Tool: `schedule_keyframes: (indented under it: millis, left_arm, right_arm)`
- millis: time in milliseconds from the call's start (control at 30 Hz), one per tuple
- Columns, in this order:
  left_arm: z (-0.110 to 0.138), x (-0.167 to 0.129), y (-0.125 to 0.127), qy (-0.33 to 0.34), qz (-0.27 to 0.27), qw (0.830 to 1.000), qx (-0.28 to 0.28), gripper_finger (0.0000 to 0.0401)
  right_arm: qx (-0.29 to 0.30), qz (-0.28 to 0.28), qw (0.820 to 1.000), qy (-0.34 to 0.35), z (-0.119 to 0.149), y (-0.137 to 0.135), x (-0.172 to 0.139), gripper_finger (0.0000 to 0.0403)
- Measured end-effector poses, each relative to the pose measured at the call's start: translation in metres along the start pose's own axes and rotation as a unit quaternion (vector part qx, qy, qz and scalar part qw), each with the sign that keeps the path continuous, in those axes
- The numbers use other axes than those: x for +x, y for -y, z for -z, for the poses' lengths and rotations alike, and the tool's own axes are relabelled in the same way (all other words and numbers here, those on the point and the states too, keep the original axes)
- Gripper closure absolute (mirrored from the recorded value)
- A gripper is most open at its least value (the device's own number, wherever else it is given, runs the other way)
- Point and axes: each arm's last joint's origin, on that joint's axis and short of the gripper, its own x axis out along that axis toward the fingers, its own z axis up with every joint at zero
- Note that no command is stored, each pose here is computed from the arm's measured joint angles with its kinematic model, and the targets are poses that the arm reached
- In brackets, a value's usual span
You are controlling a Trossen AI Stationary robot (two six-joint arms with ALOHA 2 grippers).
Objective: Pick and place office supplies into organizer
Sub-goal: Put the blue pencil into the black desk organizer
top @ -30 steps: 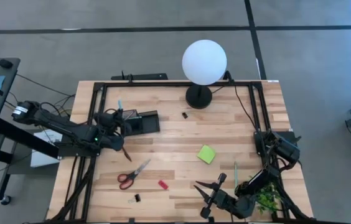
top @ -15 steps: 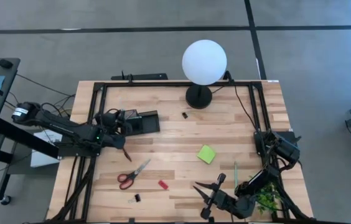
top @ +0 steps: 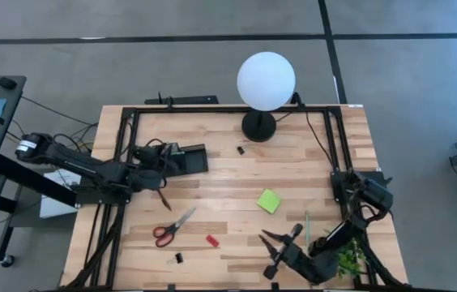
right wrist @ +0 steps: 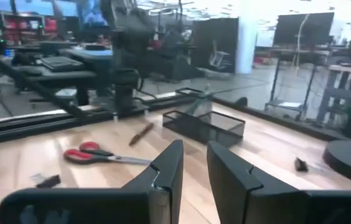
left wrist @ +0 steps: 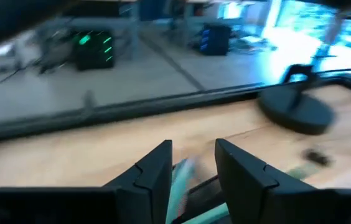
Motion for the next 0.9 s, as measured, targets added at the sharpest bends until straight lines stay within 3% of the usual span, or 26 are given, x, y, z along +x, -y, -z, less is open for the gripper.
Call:
schedule_keyframes:
  millis: [100, 200, 333, 467, 567, 767, 900]
  left_arm:
    - [-0.023, -0.006, 0.019, 0.015, 0.052, 0.998, 0.022, 0.0289]
    - [-0.046, -0.015, 0.035, 0.026, 0.113, 0.993, 0.027, 0.0289]
    - [-0.065, -0.026, 0.049, 0.023, 0.195, 0.980, 0.026, 0.0289]
    - [-0.066, -0.034, 0.056, -0.014, 0.302, 0.953, 0.017, 0.0289]
    - [-0.062, -0.038, 0.065, -0.040, 0.374, 0.927, 0.006, 0.0289]
    - [-0.052, -0.046, 0.096, -0.019, 0.515, 0.857, 0.002, 0.0289]
    - [-0.032, -0.043, 0.123, -0.016, 0.529, 0.848, 0.002, 0.0289]
  right_arm:
    - [0.008, -0.023, 1.000, 0.001, -0.019, 0.005, -0.019, 0.0336]
    - [0.052, -0.047, 0.998, -0.001, -0.033, 0.007, -0.037, 0.0336]
    - [0.061, -0.072, 0.996, -0.001, -0.018, 0.001, -0.057, 0.0336]
    - [0.086, -0.073, 0.994, -0.004, 0.002, -0.004, -0.058, 0.0336]
    - [0.080, -0.058, 0.995, -0.003, -0.001, -0.004, -0.047, 0.0336]
    - [0.083, -0.020, 0.996, -0.002, -0.062, 0.012, -0.018, 0.0336]
    - [0.079, -0.023, 0.997, -0.002, -0.105, 0.030, -0.019, 0.0336]
